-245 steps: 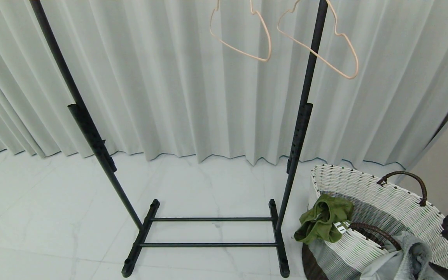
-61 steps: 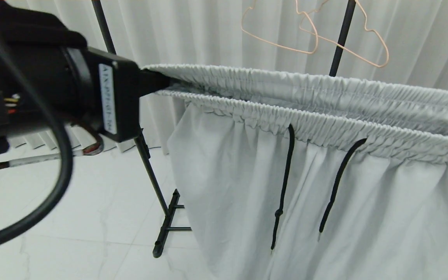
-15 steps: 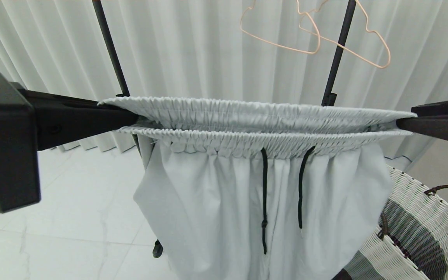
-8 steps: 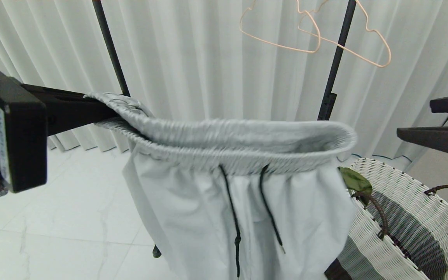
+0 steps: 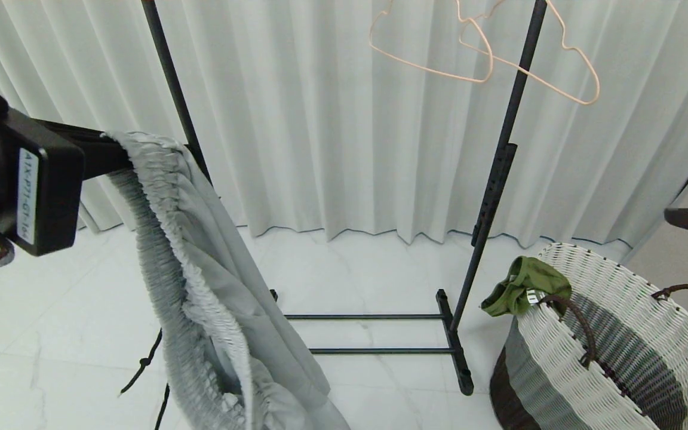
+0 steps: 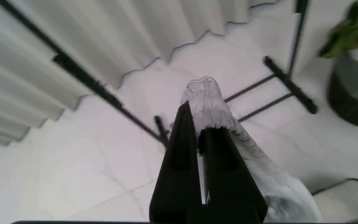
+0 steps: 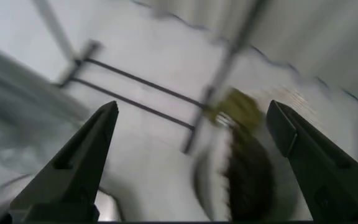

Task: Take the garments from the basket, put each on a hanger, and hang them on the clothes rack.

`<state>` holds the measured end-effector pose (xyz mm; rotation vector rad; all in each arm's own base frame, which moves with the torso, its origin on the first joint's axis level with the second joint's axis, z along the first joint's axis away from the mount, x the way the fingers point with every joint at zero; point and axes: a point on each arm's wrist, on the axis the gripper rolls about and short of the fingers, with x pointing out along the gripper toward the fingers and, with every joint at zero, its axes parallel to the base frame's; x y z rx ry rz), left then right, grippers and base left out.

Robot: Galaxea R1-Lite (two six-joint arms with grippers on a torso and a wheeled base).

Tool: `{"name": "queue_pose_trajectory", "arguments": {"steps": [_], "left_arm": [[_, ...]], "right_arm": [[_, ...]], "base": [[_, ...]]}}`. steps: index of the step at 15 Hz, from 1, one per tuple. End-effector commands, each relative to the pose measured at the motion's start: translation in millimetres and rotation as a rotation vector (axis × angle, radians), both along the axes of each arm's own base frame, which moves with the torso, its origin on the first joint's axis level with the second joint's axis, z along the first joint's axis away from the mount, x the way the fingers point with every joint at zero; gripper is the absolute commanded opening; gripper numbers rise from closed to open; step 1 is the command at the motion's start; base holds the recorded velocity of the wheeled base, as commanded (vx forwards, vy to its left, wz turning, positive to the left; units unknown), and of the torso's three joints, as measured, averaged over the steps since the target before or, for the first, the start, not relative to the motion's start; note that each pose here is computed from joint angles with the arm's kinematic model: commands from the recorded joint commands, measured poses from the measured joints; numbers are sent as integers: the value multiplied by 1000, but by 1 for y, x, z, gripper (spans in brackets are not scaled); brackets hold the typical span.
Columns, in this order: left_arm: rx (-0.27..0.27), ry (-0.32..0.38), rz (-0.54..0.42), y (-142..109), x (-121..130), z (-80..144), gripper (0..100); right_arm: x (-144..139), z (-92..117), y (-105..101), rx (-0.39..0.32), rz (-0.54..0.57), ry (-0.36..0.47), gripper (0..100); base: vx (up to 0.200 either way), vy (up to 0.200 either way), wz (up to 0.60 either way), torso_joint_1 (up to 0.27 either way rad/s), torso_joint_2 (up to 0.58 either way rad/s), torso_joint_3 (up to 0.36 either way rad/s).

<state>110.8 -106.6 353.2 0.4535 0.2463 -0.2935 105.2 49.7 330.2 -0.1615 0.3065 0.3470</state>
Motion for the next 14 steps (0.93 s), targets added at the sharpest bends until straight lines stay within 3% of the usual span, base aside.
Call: {"name": "queue_pose_trajectory", "arguments": {"steps": [1,2,6,11,14], "left_arm": [[-7,-12,61,10,3,3,0],[-21,-16,60,10,4,4,0],[-46,-37,51,8,7,6,0],[-33,-31,88,10,12,4,0],[-35,-32,100,12,13,4,0]], "right_arm": [[14,-15,-21,-88,-202,53,100],[18,-16,-29,-122,-264,59,100],[20,-19,-35,-200,-334,61,100],[19,-20,-35,-153,-313,67,100],[19,-19,-34,-141,-302,55,100]], "base": [[0,0,0,0,0,0],[0,0,0,0,0,0],[0,0,0,0,0,0],[0,0,0,0,0,0],[0,0,0,48,-245,-216]]}}
